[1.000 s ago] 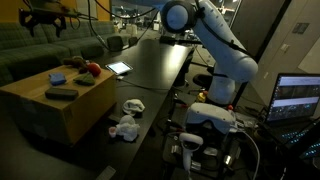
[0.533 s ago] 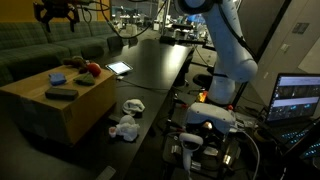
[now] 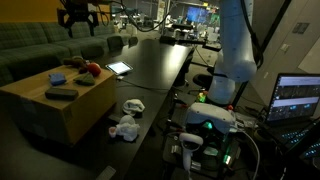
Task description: Pick up all the objects on the box and put them on table, then pick up the all the objects on the table and put them on the box
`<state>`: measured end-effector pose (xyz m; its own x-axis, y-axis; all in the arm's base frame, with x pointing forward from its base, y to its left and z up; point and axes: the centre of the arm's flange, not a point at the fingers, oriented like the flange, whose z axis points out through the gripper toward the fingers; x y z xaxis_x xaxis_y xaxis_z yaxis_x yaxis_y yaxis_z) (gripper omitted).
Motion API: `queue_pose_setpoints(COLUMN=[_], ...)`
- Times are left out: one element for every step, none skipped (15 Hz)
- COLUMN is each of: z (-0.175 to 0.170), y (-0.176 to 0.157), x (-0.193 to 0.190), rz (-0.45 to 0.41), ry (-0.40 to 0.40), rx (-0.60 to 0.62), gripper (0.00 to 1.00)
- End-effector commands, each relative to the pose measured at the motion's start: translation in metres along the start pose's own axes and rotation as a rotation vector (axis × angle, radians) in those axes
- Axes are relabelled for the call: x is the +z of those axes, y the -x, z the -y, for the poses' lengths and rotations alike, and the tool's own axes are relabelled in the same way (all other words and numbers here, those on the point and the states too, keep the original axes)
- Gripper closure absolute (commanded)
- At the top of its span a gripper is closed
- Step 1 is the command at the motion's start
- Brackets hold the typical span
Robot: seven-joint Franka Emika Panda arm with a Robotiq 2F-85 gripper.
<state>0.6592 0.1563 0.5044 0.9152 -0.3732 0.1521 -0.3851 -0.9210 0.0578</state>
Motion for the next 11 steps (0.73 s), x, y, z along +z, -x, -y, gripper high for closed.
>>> queue_pose_setpoints(z=[-0.055, -0.062, -0.07, -0.078, -0.087, -0.097, -0.107, -0.12, -0.133, -0.087, -0.1], y=[0.064, 0.07, 0.076, 0.081, 0.086, 0.088, 0.091, 0.092, 0.093, 0.055, 0.058], x=[0.011, 0.016, 0.02, 0.025, 0.031, 0.037, 0.044, 0.052, 0.059, 0.046, 0.054], rz=[0.018, 0.015, 0.011, 0.002, -0.004, -0.02, -0.032, -0.046, -0.066, -0.027, -0.036], ry=[-0.025, -0.031, -0.026, -0.031, -0.044, -0.062, -0.078, -0.093, -0.114, -0.054, -0.065], rx=[-0.046, -0.061, -0.07, -0.078, -0.084, -0.073, -0.058, -0.021, 0.008, -0.015, 0.004], gripper=[0.0, 0.0, 0.0, 0.0, 0.0, 0.0, 0.0, 0.0, 0.0, 0.0, 0.0])
